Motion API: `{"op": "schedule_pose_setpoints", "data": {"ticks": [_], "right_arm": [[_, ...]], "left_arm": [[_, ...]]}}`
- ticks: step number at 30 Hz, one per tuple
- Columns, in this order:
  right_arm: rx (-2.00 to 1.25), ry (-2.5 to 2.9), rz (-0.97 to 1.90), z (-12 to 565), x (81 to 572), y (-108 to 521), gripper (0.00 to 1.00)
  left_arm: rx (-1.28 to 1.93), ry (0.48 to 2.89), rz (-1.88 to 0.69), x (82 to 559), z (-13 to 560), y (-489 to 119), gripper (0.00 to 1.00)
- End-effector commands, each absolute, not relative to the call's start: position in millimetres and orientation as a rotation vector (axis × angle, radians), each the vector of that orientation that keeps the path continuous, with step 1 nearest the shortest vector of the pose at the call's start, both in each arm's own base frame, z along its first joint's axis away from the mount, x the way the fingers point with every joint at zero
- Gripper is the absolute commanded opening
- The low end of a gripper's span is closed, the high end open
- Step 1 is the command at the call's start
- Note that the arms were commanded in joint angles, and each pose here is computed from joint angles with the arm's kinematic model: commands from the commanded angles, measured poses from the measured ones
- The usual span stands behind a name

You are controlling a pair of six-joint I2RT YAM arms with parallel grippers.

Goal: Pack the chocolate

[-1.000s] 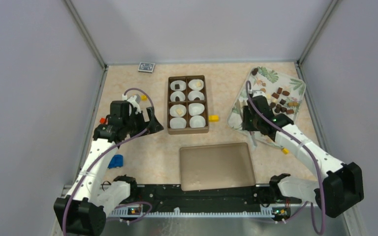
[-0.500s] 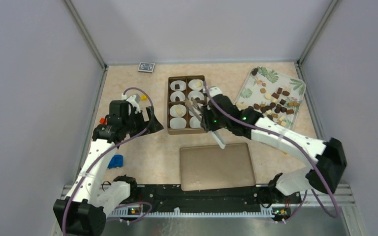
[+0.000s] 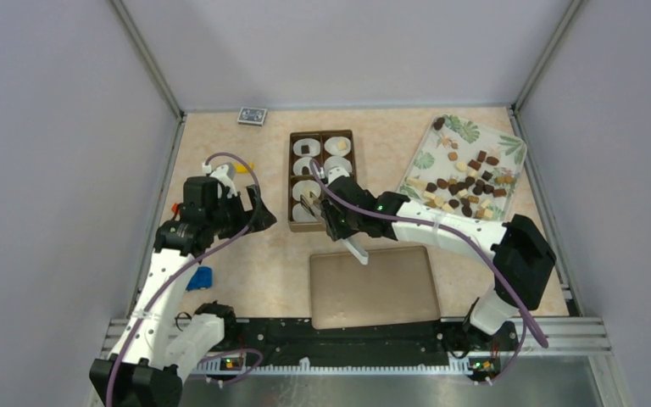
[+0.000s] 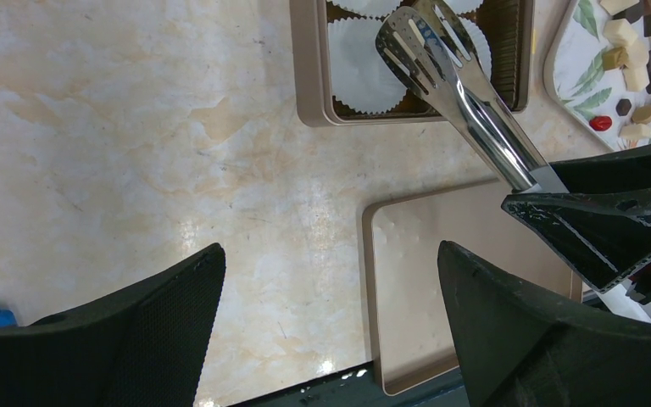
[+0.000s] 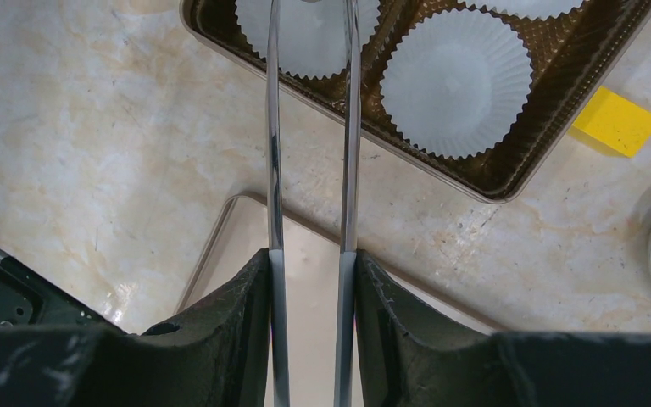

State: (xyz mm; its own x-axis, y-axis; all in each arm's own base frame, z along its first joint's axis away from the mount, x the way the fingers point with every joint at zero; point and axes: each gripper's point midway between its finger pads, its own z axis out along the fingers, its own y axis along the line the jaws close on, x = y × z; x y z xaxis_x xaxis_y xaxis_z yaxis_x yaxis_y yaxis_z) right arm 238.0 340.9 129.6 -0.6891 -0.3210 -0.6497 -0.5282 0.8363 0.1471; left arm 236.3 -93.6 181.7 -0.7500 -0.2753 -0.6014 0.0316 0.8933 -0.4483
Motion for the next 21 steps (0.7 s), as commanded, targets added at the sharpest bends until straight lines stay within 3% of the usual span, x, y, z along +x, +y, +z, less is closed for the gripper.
{"op": "schedule_pose_setpoints", "data": {"ticks": [1, 21], "right_arm": [[-0.579, 2.312, 0.496, 150, 248, 357, 0.18], [-0.601, 2.354, 0.475, 133, 234, 353, 0.24]], "left_arm": [[-0.162, 2.318, -0.566, 241, 194, -92, 0.99], [-0.150, 2.326, -0.587, 238, 189, -95, 0.99]]}}
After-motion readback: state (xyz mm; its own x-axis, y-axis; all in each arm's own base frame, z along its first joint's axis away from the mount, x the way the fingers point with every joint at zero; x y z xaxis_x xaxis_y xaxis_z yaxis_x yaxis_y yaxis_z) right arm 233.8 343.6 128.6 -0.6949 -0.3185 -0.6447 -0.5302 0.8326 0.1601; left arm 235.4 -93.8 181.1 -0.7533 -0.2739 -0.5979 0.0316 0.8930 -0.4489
